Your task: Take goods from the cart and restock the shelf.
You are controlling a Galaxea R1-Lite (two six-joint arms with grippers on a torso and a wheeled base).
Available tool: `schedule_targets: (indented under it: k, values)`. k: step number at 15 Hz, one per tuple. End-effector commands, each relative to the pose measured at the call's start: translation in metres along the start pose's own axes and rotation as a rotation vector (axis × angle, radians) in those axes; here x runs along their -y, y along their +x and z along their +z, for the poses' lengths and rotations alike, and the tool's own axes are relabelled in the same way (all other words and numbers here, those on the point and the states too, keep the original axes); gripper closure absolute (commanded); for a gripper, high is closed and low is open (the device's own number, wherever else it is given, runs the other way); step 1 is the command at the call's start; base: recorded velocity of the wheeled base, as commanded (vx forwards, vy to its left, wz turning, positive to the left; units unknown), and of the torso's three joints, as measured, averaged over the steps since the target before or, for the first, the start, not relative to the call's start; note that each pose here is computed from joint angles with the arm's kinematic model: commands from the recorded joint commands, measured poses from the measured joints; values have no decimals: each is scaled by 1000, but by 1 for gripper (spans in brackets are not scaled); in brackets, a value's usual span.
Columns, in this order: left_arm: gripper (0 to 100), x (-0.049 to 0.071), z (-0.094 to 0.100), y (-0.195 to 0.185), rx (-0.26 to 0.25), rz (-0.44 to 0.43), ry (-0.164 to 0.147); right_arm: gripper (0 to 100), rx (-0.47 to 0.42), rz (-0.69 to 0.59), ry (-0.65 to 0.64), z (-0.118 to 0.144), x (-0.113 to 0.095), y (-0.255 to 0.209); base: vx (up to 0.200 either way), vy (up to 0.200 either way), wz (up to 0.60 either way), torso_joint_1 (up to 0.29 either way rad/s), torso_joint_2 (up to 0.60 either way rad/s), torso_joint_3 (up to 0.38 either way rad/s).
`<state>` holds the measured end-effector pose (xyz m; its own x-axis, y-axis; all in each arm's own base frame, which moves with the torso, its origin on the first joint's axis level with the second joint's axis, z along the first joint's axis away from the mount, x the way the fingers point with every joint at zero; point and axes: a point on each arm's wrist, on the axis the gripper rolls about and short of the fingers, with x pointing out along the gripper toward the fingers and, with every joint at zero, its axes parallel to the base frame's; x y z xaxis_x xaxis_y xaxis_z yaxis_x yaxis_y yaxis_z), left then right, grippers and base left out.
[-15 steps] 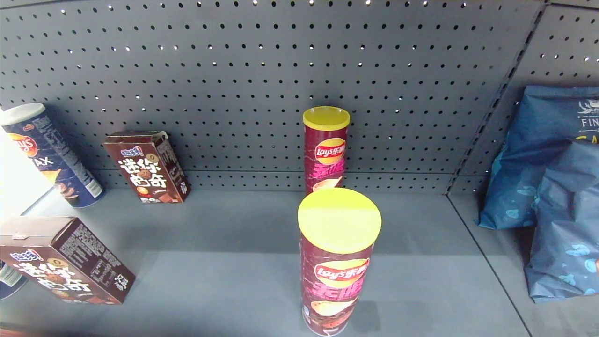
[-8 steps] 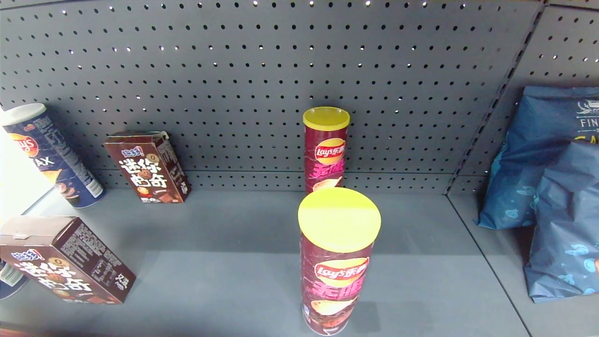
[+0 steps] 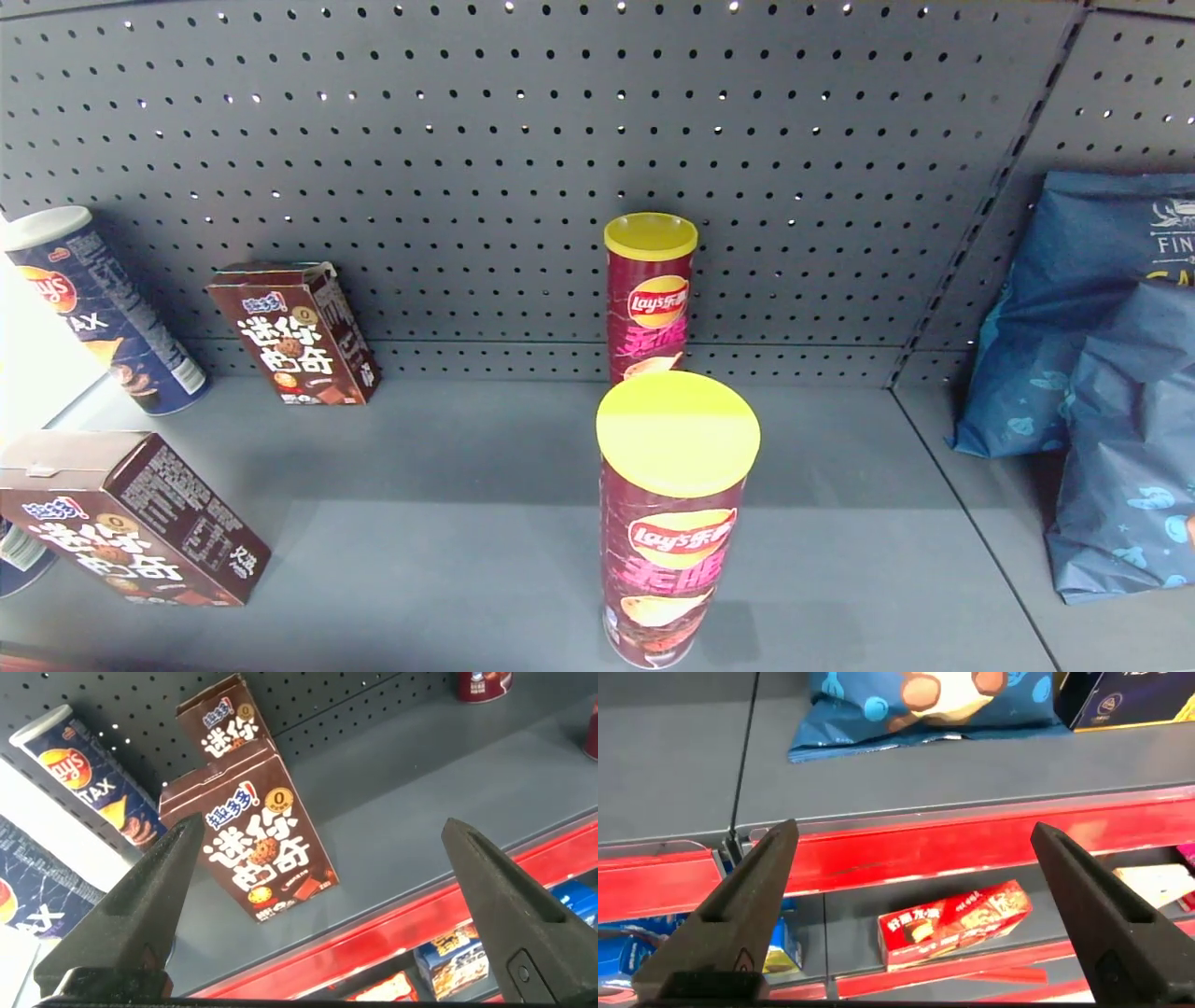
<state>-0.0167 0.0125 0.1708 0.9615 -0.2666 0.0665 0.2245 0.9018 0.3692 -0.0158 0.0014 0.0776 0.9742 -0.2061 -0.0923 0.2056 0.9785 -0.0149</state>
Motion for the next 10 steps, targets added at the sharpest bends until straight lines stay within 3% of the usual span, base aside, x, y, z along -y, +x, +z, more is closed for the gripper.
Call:
schedule_targets:
  k: [1, 4, 6, 10]
  values:
    - [0, 0, 0, -2, 8, 8, -3, 0, -7, 0, -1, 0, 0, 0, 0, 0, 0, 0, 0, 0]
    - [0, 0, 0, -2, 9, 5, -2, 0, -75, 204, -31, 1, 2, 6, 0, 0, 0, 0, 0, 0]
    - [0, 2, -4, 0, -9, 1, 2, 0, 92, 143, 8, -3, 4, -6, 0, 0, 0, 0, 0, 0]
    - [0, 2, -6, -1, -9, 1, 2, 0, 92, 159, 6, -2, 4, -6, 0, 0, 0, 0, 0, 0]
